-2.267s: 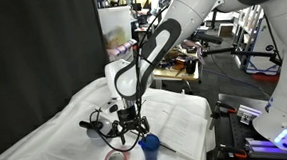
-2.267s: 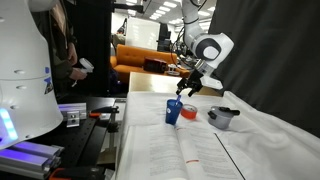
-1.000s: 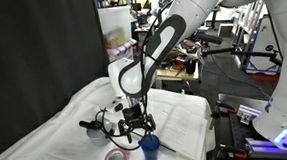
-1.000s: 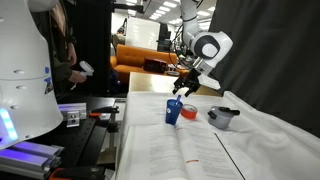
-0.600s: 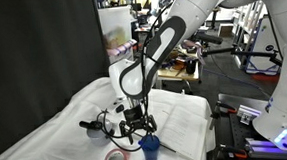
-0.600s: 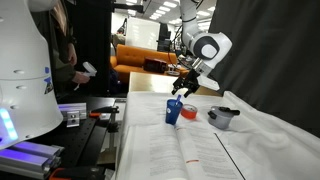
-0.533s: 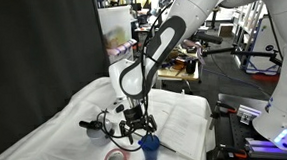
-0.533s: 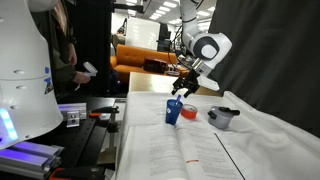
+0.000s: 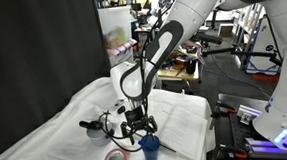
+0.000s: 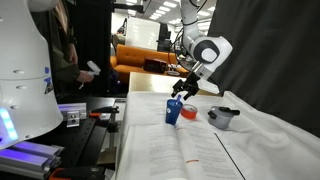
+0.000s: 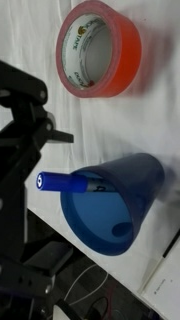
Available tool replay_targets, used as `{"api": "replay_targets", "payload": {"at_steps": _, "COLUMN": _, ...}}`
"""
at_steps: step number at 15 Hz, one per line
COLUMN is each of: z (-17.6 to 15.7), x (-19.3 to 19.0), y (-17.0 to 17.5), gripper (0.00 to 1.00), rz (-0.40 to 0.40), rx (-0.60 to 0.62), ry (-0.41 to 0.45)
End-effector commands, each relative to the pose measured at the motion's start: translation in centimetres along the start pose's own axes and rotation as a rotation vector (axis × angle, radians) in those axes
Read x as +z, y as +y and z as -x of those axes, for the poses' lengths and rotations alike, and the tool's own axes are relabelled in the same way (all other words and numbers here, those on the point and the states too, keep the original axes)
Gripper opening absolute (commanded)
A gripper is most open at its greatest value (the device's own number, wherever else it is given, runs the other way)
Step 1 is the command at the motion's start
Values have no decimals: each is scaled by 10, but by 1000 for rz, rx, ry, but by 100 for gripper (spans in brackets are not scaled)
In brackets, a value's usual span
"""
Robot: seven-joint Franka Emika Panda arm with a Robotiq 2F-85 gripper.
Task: Take the marker out of the cup and put it on the book
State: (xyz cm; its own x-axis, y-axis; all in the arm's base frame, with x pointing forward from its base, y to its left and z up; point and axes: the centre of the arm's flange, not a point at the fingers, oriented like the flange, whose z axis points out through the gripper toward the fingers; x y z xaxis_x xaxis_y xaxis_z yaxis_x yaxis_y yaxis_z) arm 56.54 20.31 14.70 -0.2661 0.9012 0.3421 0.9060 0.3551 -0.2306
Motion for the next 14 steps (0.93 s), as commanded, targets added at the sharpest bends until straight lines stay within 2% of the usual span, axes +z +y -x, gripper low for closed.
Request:
{"api": "replay_targets", "payload": {"at_steps": 1, "z": 6, "x": -5, "y": 5, "gripper": 100, "rz": 11, "rx": -17, "ry": 21}}
{"api": "replay_targets", "payload": {"at_steps": 4, "z": 9, "x": -11, "y": 9, "gripper": 100, "rz": 14, "rx": -13, "ry": 37}}
{"api": "replay_targets", "payload": {"at_steps": 5, "z": 5, "x": -8, "y": 4, "gripper": 100, "rz": 16, "rx": 2, "ry": 2}}
{"api": "replay_targets", "payload": {"at_steps": 14, "z": 6, "x": -9, "y": 6, "gripper": 100, "rz": 19, "rx": 3, "ry": 4}}
